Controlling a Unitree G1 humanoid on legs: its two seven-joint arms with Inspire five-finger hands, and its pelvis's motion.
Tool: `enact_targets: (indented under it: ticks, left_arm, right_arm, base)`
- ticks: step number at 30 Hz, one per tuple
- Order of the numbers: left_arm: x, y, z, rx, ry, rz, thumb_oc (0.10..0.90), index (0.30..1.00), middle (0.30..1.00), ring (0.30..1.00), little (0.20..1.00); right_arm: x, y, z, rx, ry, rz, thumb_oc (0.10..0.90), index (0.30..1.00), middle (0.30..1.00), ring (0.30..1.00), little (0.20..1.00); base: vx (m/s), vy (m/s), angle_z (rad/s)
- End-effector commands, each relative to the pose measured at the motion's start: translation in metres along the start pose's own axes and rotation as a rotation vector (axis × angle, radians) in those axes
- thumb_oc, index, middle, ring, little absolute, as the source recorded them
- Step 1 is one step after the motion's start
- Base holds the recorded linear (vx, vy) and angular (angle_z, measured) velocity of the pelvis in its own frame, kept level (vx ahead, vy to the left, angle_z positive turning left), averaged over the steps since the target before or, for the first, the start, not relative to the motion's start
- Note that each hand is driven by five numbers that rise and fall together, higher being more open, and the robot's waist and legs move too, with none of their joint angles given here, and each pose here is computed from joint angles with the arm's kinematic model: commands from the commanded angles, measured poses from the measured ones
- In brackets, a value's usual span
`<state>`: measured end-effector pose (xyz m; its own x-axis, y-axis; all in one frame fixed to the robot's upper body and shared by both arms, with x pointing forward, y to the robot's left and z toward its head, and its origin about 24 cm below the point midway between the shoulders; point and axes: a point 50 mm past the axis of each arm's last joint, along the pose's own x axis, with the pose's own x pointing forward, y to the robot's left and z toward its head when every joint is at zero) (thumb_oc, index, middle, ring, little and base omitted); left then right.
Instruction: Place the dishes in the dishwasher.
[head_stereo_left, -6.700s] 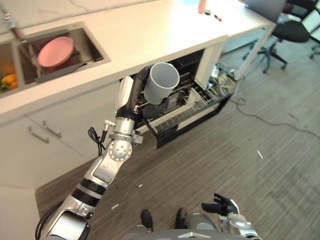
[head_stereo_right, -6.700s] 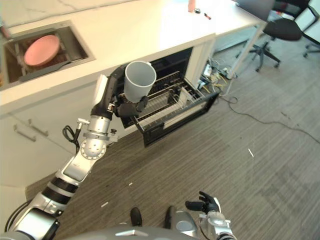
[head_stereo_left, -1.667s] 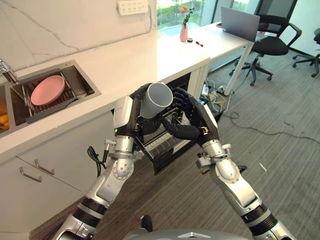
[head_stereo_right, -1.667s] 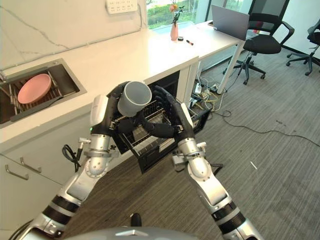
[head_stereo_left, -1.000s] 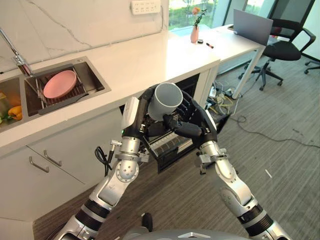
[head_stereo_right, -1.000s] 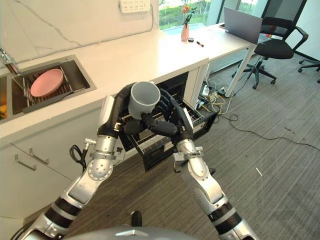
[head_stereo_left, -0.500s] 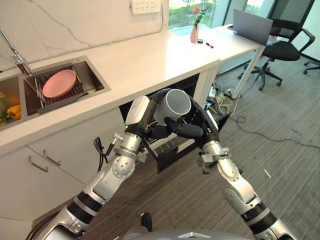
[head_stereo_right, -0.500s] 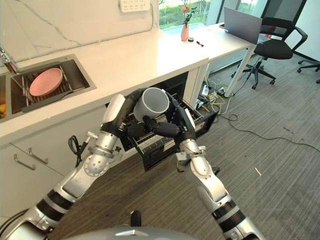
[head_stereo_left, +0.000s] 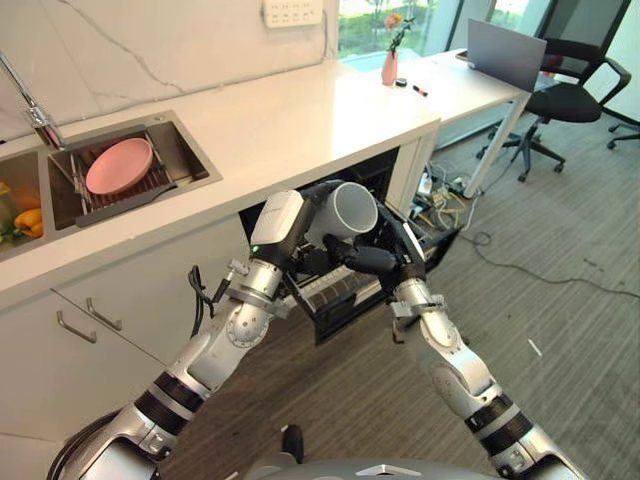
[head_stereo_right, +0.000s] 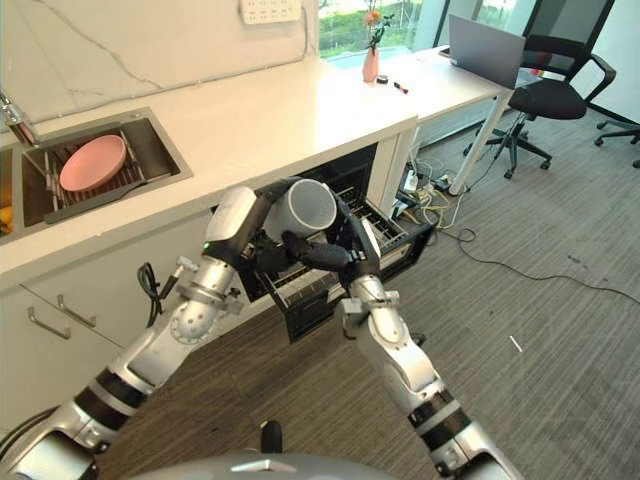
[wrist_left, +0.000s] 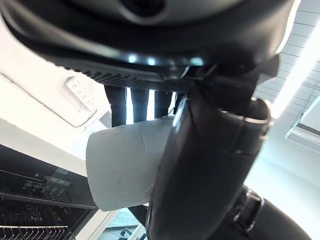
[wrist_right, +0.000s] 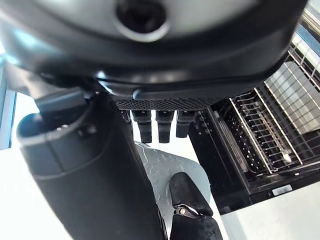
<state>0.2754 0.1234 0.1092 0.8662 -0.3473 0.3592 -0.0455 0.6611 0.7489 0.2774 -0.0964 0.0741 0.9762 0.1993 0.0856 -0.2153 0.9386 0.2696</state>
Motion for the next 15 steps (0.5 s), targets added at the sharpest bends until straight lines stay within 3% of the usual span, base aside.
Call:
enact_targets:
  ticks: [1, 7, 10, 11, 14, 15]
  left_arm:
    - [0.011, -0.022, 0.103, -0.231, -0.524, -0.094, 0.400, 0.300, 0.300, 0.300, 0.300]
    - [0.011, -0.027, 0.105, -0.263, -0.511, -0.108, 0.400, 0.300, 0.300, 0.300, 0.300]
    - [0.011, -0.034, 0.102, -0.268, -0.479, -0.113, 0.400, 0.300, 0.300, 0.300, 0.300]
    - [0.011, -0.040, 0.101, -0.274, -0.460, -0.120, 0.400, 0.300, 0.300, 0.300, 0.300]
    - [0.011, -0.041, 0.102, -0.278, -0.460, -0.123, 0.400, 0.300, 0.300, 0.300, 0.300]
    - [0.011, -0.043, 0.103, -0.284, -0.461, -0.124, 0.400, 0.300, 0.300, 0.300, 0.300]
  right_arm:
    - [0.038, 0.057, 0.079, -0.043, -0.388, 0.181, 0.800, 0.900, 0.900, 0.900, 0.900]
    - [0.047, 0.057, 0.078, -0.073, -0.386, 0.124, 0.800, 0.900, 0.900, 0.900, 0.900]
    - [0.049, 0.063, 0.074, 0.003, -0.378, 0.060, 0.800, 0.900, 0.900, 0.900, 0.900]
    - [0.049, 0.071, 0.069, 0.112, -0.346, 0.032, 0.800, 0.900, 0.900, 0.900, 0.900]
    - [0.049, 0.074, 0.068, 0.131, -0.340, 0.035, 0.800, 0.900, 0.900, 0.900, 0.900]
    - [0.050, 0.078, 0.071, 0.132, -0.358, 0.041, 0.400, 0.300, 0.300, 0.300, 0.300]
  base:
    - [0.00, -0.008, 0.05]
    - [0.00, -0.002, 0.03]
    - [0.00, 0.000, 0.00]
    - [0.00, 0.000, 0.00]
    - [-0.01, 0.003, 0.05]
    - [-0.01, 0.009, 0.10]
